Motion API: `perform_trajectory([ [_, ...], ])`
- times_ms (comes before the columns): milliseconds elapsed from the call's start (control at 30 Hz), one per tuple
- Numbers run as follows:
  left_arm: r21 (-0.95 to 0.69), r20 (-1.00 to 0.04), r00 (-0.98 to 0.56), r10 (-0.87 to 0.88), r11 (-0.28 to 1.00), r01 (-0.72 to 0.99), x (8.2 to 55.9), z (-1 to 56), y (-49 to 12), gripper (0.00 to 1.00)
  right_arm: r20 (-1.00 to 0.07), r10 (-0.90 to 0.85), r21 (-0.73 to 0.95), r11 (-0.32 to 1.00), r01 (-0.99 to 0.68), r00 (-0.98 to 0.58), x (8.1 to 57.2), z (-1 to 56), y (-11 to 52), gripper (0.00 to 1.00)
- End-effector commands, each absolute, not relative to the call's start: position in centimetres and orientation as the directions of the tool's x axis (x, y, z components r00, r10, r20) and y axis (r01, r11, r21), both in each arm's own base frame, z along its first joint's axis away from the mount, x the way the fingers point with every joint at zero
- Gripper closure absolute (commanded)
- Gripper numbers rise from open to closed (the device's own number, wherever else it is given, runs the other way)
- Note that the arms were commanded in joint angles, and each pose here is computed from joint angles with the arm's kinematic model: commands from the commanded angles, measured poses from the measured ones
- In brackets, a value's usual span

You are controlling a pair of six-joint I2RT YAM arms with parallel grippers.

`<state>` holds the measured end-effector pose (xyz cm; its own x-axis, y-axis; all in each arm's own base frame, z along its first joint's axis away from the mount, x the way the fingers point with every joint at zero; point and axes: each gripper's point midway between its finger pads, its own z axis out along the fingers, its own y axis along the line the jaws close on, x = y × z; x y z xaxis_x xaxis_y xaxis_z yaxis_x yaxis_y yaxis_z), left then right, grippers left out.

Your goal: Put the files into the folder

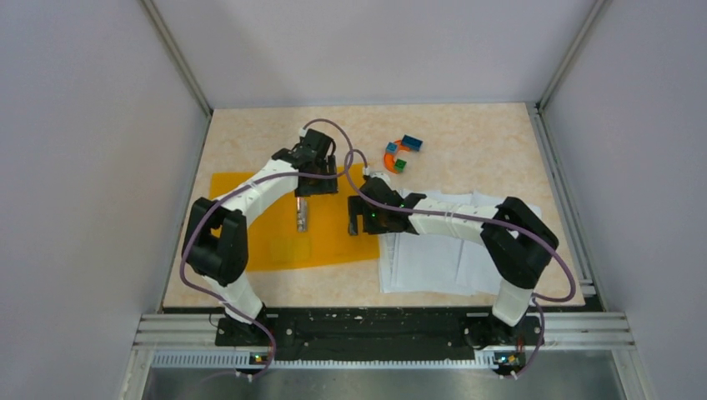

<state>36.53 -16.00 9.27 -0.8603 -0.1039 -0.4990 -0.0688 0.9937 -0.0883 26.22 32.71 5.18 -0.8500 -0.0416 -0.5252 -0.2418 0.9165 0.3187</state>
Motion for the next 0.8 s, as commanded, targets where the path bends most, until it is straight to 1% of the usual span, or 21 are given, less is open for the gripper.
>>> perform_trajectory([
  [0, -0.132, -0.566, -0.816, -0.118, 0.99, -0.051, 37.0, 13.2, -15.9, 0.28, -0.562, -0.012, 0.374, 0.888, -0.267, -0.827, 27.8, 7.1, 37.0, 0.14],
  [267, -0.189, -0.569, -0.809, -0.149, 0.981, -0.047, 36.2, 14.4, -15.4, 0.27, -0.548, -0.028, 0.413, 0.86, -0.299, -0.836, 28.7, 6.7, 40.5, 0.13],
  [400, -0.255, -0.556, -0.816, -0.156, 0.967, -0.011, 35.7, 15.2, -16.4, 0.26, -0.571, -0.021, 0.394, 0.87, -0.296, -0.821, 29.4, 7.9, 40.1, 0.13],
  [500, -0.347, -0.516, -0.84, -0.165, 0.938, 0.029, 34.8, 15.5, -18.2, 0.25, -0.592, 0.031, 0.407, 0.874, -0.265, -0.805, 29.9, 10.2, 37.4, 0.12],
  [600, -0.419, -0.501, -0.849, -0.17, 0.906, 0.066, 33.7, 15.6, -20.4, 0.24, -0.625, 0.091, 0.392, 0.895, -0.211, -0.775, 30.3, 12.5, 33.0, 0.12],
  [700, -0.449, -0.489, -0.86, -0.147, 0.888, 0.104, 32.1, 15.5, -23.3, 0.23, -0.641, 0.177, 0.383, 0.917, -0.111, -0.747, 30.4, 13.8, 27.2, 0.1],
  [767, -0.467, -0.478, -0.868, -0.131, 0.876, 0.125, 30.7, 15.2, -25.5, 0.23, -0.644, 0.25, 0.369, 0.929, -0.007, -0.723, 30.5, 13.8, 22.2, 0.1],
])
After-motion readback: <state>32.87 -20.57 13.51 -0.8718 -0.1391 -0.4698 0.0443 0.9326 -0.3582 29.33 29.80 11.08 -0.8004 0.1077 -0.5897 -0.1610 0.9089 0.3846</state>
